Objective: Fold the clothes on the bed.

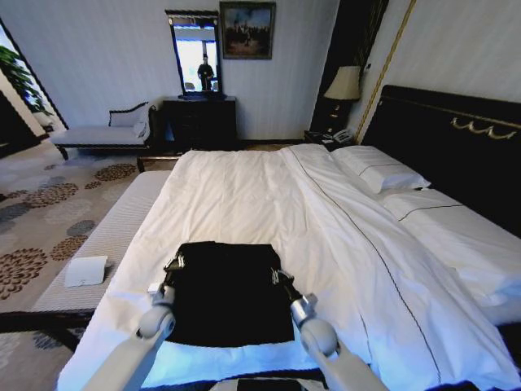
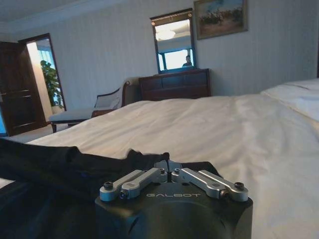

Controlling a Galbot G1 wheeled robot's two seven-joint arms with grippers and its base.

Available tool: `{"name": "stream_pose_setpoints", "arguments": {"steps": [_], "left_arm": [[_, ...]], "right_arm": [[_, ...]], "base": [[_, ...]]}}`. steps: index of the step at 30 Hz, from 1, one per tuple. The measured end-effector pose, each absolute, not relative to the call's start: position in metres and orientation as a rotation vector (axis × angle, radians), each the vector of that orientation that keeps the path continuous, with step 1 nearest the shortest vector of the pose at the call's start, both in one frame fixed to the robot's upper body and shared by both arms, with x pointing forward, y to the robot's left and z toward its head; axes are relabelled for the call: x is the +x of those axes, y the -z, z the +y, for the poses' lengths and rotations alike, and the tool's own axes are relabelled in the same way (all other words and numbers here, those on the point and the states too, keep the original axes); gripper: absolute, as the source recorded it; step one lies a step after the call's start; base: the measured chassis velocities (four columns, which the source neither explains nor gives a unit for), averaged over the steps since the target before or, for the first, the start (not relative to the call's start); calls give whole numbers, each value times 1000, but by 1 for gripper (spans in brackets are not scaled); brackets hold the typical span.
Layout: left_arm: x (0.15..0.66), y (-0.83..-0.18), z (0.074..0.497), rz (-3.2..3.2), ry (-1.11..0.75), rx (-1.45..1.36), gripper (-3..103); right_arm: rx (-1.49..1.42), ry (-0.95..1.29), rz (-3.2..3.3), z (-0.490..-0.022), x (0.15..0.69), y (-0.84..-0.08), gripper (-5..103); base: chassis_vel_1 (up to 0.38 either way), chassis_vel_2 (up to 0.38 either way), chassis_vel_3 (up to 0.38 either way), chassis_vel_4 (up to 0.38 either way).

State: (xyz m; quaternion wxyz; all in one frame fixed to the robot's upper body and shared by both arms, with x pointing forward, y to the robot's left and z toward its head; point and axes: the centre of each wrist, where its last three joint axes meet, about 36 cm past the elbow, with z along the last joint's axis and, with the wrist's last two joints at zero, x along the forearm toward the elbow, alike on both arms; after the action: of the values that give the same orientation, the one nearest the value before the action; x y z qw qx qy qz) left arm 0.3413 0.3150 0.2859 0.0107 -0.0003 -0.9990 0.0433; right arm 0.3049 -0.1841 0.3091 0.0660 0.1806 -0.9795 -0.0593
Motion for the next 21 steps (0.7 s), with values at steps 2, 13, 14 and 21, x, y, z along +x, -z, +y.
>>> {"name": "stream_pose_setpoints", "arguments": {"steps": [2,13,14,21], "left_arm": [[323,-283,315,-3103,-149,3,2],[297,-282,325,-3111,-143,22,2],[297,-282,325,-3111,-143,22,2],[287,-280,323,-3116,-142,28,2]], "right_arm": [[530,189,-2950,-184,290,-310,0],[472,160,-2933,-189,239,-305,0],[472,160,-2933,-189,239,-305,0],[436,142,-2924,-184,203,-310,0]], "base": [[0,0,0,0],[0,0,0,0],[0,0,0,0],[0,0,0,0]]}}
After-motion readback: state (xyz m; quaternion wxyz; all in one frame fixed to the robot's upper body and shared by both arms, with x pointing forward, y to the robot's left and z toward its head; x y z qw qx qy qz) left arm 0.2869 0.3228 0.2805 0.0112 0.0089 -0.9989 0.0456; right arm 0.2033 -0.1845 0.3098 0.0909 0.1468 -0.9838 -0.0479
